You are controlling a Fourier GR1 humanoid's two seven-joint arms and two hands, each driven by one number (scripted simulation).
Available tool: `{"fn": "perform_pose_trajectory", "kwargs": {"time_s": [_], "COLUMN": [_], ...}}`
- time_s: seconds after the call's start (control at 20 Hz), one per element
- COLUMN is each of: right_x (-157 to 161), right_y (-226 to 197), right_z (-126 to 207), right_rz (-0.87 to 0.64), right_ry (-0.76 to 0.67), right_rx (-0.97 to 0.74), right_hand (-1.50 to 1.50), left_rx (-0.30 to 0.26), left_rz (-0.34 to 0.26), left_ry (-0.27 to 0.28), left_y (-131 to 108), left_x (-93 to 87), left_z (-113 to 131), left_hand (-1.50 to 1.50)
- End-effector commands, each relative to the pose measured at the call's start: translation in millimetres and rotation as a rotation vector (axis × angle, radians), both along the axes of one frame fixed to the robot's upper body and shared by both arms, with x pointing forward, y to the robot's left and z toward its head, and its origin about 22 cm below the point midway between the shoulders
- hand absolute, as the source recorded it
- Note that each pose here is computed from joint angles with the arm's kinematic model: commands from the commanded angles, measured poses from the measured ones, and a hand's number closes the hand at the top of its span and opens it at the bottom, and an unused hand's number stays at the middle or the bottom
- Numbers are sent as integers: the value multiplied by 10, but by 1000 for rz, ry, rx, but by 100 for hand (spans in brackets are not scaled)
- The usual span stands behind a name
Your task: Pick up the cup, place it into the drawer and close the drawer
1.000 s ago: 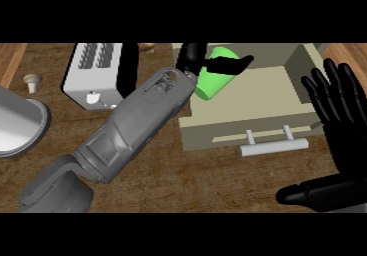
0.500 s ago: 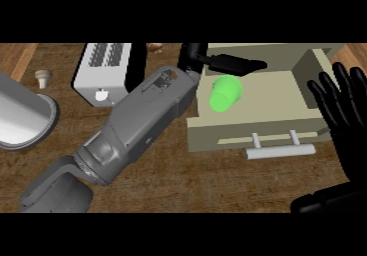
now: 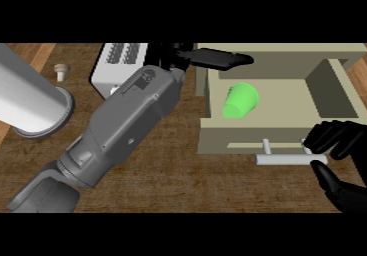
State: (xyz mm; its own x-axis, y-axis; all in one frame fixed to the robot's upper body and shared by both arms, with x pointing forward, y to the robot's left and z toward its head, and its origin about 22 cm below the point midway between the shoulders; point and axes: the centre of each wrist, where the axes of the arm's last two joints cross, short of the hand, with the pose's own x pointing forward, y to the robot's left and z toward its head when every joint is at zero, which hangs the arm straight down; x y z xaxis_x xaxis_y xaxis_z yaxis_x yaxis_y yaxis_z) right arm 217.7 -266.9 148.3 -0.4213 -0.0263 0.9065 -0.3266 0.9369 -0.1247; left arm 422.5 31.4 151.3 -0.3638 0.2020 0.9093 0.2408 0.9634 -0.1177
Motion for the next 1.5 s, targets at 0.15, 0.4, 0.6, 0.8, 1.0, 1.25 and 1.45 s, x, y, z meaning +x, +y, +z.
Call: {"fn": "perform_pose_trajectory", "kwargs": {"time_s": [0.15,0.4,0.6,0.8,1.0,1.25,1.45], "right_x": [-169,-13,80,117,159,254,583], "right_y": [-160,-81,13,91,311,226,469], "right_z": [-78,23,-146,-282,-240,-670,-1003], "right_rz": [-13,-27,-40,-70,-32,-32,-46], "right_ry": [16,30,52,61,-62,-68,-81], "right_rx": [-185,-317,-330,-431,-724,-877,-931], "right_hand": [150,150,150,150,150,150,150], "left_rx": [-77,-101,-108,-115,-122,-117,-113], "left_rz": [75,98,150,155,124,123,149], "left_ry": [60,66,74,80,118,108,101], "left_y": [533,1064,1499,1876,2036,2399,2540], "left_x": [-186,-386,-589,-847,-939,-1225,-1250], "left_z": [-225,-326,-425,-587,-621,-760,-684], "left_hand": [-150,-150,-150,-150,-150,-150,-150]}}
